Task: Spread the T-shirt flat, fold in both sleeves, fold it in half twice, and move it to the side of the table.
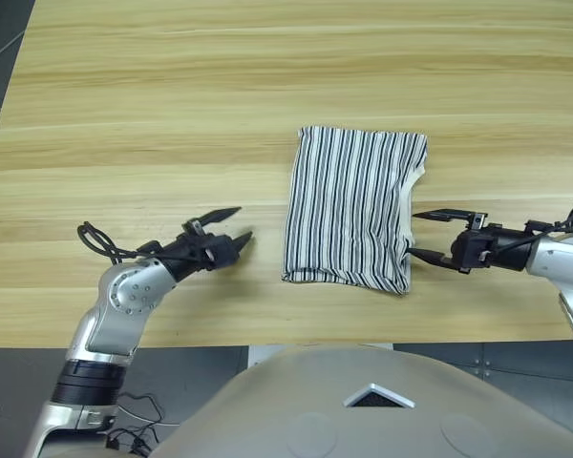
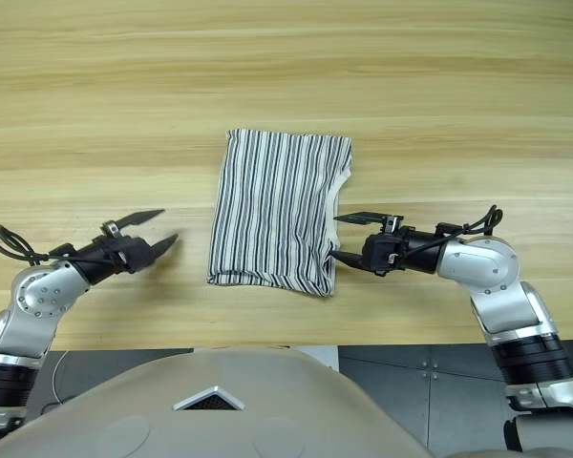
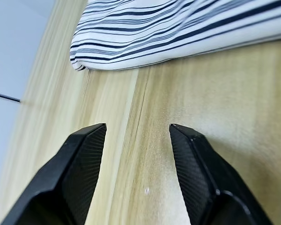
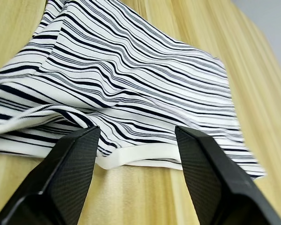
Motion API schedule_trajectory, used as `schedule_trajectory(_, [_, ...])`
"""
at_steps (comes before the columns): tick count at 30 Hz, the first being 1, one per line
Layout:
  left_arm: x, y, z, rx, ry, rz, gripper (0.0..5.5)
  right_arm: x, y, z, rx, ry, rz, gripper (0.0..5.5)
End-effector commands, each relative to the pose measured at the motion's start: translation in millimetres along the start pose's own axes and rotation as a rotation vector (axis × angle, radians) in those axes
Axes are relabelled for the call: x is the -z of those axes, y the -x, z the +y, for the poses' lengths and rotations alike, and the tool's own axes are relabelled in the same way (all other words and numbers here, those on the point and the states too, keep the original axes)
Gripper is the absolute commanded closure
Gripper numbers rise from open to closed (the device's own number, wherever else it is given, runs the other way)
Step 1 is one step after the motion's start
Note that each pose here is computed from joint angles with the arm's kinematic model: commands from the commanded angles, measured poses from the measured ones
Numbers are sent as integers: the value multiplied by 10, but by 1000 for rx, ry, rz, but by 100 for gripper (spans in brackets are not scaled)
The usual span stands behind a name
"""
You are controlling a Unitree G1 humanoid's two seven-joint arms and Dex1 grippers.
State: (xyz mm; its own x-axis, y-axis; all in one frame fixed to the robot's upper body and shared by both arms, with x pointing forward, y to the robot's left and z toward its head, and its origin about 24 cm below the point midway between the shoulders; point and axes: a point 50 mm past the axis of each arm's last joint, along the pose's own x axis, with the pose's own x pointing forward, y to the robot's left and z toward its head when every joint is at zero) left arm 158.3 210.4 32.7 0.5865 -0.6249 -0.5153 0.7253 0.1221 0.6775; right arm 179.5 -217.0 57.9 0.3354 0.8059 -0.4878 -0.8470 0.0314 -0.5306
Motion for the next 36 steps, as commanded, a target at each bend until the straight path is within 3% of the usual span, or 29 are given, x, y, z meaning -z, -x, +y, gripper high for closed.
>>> schedule_trajectory(1, [-101,28,-15,116,-242,-64,299,20,64,59,3,111,-18,254])
schedule_trajectory(6, [-71,-80,-120,175,-384,-111,299,205,161,278,-110,168,67,254])
schedule_trajectory(14, [-160,-310,-259,209,-673,-273,299,171,106,506,-222,127,13,254])
schedule_trajectory(19, [-191,-351,-372,232,-706,-323,299,33,-63,571,-226,136,-105,254])
schedule_trajectory(26, [-135,-370,-376,220,-721,-308,299,55,-112,536,-218,153,-112,254])
schedule_trajectory(34, [-119,-386,-430,218,-691,-301,429,120,-107,515,-215,160,-72,250])
schedule_trajectory(36, [-119,-389,-431,216,-687,-300,460,135,-107,527,-218,150,-65,295])
